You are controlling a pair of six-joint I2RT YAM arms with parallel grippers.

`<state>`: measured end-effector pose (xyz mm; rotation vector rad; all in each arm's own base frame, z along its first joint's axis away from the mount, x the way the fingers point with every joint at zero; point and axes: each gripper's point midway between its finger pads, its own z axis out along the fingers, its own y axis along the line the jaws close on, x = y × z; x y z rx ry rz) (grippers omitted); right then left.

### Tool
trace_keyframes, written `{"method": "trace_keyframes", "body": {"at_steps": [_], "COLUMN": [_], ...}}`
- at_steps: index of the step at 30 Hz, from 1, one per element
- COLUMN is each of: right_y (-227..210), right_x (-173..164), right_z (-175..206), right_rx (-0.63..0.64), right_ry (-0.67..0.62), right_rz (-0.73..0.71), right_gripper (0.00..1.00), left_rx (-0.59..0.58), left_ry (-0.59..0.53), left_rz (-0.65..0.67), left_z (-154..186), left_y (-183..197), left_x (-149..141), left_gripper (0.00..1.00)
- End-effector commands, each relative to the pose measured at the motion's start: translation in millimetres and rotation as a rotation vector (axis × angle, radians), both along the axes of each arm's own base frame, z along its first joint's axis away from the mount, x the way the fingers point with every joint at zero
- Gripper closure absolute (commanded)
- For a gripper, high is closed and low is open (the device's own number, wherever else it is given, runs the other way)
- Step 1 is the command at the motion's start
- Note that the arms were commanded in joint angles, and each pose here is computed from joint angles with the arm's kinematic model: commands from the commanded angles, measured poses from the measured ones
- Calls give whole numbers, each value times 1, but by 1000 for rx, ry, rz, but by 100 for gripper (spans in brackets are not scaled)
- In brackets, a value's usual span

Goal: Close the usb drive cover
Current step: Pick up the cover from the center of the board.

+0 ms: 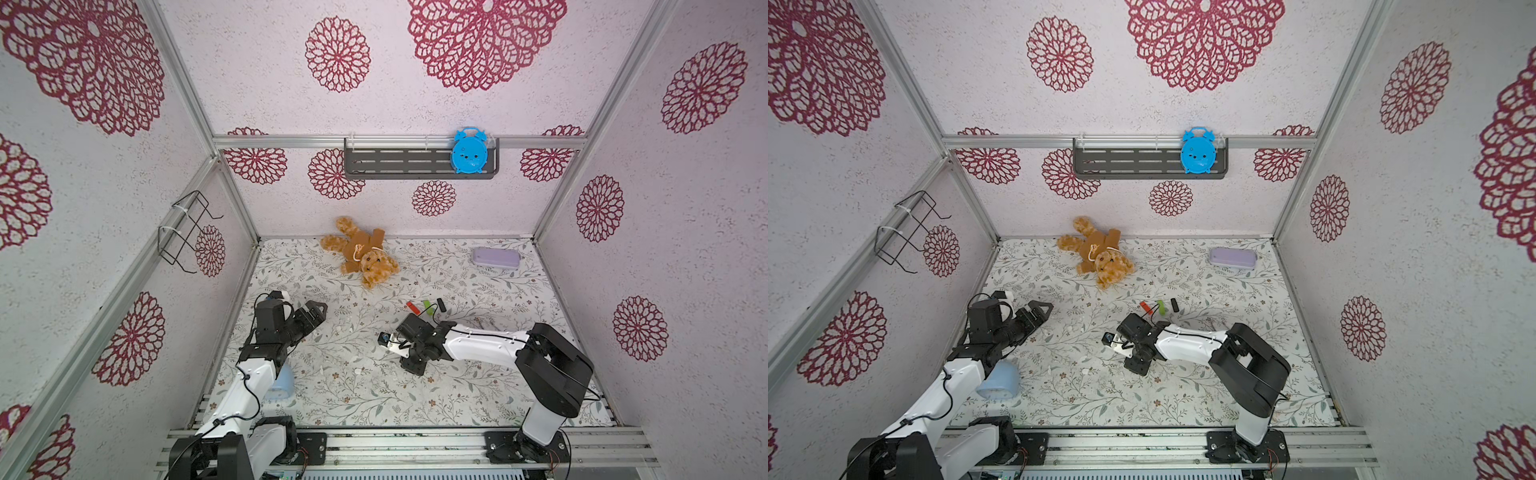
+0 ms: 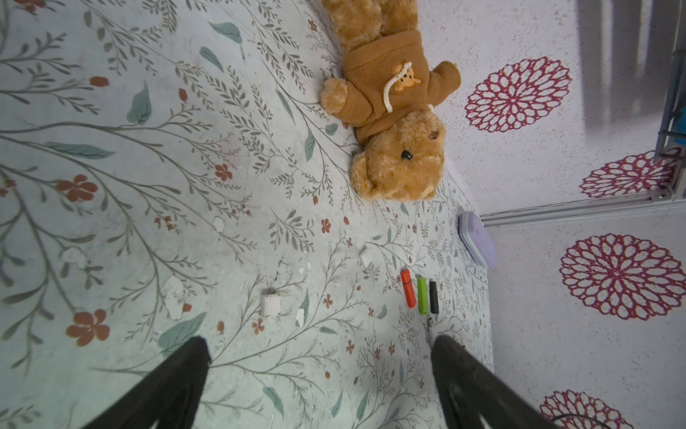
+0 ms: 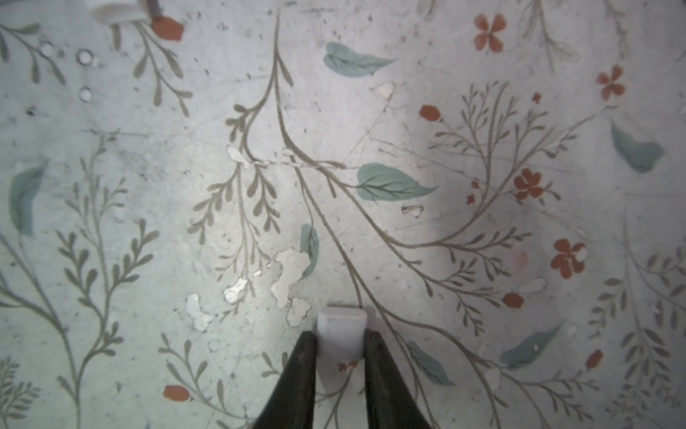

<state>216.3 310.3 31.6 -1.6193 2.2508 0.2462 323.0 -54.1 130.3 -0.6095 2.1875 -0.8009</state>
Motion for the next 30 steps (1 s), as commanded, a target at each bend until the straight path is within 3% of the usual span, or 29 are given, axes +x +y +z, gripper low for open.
{"method": "trace_keyframes", "body": {"at_steps": [1, 5, 13, 17, 30], "right_y": [9, 12, 15, 18, 21], "right_x": [10, 17, 32, 35, 45], "right_z": [31, 51, 89, 98, 114], "right_rx": [103, 183, 277, 298, 340], "right_ry": [-52, -110, -233, -255, -312], "right_rz": [-33, -50, -80, -81, -110], "right_gripper": [75, 75, 75, 75, 75], "left_rx": [-46, -72, -266, -308, -370], "left_ry": [-55, -37, -14, 16, 78], "left_rz": [-122, -267, -612, -722, -883], "left_z": [9, 5, 6, 1, -10], "left_y": [-27, -61, -138, -166, -206], "left_x": [4, 6, -4, -16, -34], "left_gripper": [2, 1, 19, 22, 41]}}
